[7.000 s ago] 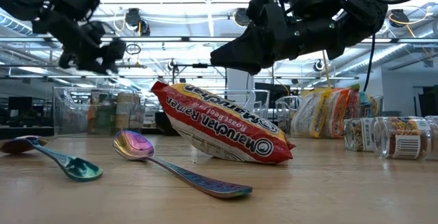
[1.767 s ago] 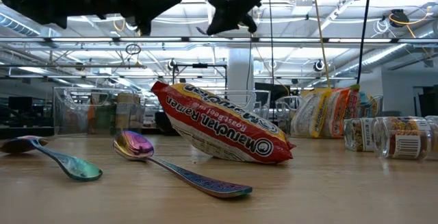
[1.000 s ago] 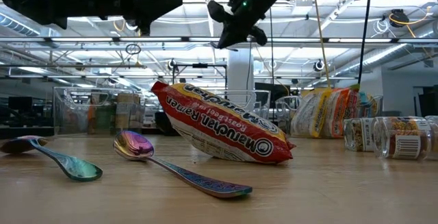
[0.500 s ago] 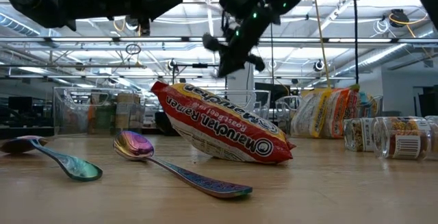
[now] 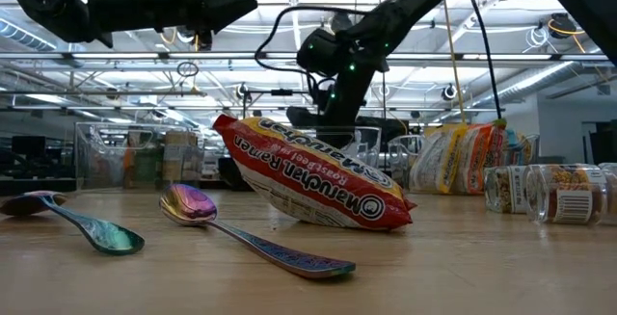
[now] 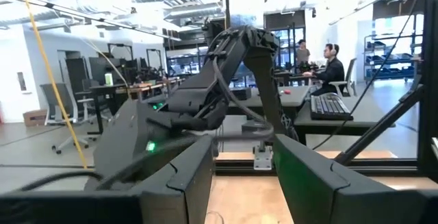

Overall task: Pick & Place Food Item
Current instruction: Put the top violet spoon into the middle transparent bin, then put the red noodle pack into the right transparent bin

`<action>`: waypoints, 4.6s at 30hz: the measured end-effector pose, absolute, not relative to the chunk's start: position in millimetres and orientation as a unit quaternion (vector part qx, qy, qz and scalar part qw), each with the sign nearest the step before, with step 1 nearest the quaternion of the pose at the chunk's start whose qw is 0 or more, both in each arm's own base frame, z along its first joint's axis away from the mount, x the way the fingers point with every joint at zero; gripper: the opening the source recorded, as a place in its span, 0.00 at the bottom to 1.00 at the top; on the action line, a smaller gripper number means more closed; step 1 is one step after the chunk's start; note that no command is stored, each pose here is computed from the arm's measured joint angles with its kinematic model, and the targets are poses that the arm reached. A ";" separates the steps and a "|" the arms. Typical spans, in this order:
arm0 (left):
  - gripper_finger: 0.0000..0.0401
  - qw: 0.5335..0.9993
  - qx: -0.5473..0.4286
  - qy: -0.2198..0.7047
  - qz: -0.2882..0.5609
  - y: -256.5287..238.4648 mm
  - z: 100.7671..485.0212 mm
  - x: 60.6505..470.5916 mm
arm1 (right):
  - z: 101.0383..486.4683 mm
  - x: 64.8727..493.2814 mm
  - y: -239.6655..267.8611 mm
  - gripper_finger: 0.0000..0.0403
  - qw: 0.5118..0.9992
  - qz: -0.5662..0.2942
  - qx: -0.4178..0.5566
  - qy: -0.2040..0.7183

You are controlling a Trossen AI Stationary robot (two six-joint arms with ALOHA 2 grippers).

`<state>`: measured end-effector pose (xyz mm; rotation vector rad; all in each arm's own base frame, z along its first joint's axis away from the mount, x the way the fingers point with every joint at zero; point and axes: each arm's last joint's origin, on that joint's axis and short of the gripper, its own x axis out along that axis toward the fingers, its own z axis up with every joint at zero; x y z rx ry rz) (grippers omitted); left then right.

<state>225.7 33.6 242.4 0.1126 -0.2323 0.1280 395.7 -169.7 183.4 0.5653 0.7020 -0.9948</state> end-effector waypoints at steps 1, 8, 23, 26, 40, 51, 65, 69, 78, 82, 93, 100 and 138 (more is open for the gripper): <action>0.41 0.990 0.056 -0.116 0.064 33.5 242.4 225.7 | 182.3 395.8 -169.9 0.00 0.782 -0.461 0.263 0.326; 0.41 0.990 0.055 -0.116 0.062 33.3 242.3 225.7 | 180.3 393.1 -169.7 0.00 0.775 -0.457 0.270 0.343; 0.41 0.990 0.049 -0.114 0.061 33.4 241.9 225.8 | 179.1 390.5 -170.4 0.01 0.768 -0.461 0.272 0.352; 0.41 0.990 0.049 -0.114 0.061 33.4 241.9 225.8 | 178.8 390.0 -170.4 0.04 0.768 -0.460 0.268 0.357; 0.41 0.991 0.046 -0.114 0.048 31.9 241.9 226.0 | 180.0 391.8 -171.0 0.18 0.779 -0.451 0.251 0.356; 0.41 0.994 0.045 -0.096 -0.031 11.3 248.2 216.9 | 236.1 405.9 -146.8 0.19 0.874 -0.375 0.161 0.264; 0.41 0.995 -0.018 -0.028 -0.097 -15.7 254.0 190.2 | 263.3 415.1 -95.8 0.19 0.919 -0.295 0.076 0.249; 0.41 0.993 -0.024 -0.023 -0.111 -23.1 253.3 189.4 | 256.2 414.8 -92.0 0.19 0.922 -0.290 0.066 0.248; 0.41 0.996 -0.016 -0.019 -0.089 -33.9 252.2 188.0 | 238.8 404.9 -112.6 0.20 0.906 -0.326 0.110 0.247; 0.41 0.996 0.007 -0.020 -0.085 -36.1 252.1 187.6 | 237.5 403.1 -115.9 0.28 0.904 -0.325 0.095 0.260; 0.41 0.996 0.026 -0.009 -0.085 -36.9 249.5 187.5 | 289.1 378.7 -69.0 0.60 0.933 -0.222 0.019 0.282; 0.41 0.994 0.061 0.023 -0.089 -38.0 242.9 187.1 | 316.7 340.0 7.1 0.64 0.929 -0.138 0.006 0.344; 0.41 0.939 -0.200 0.257 -0.115 -46.4 162.7 228.7 | 238.0 380.6 99.5 0.59 0.912 0.006 -0.103 0.397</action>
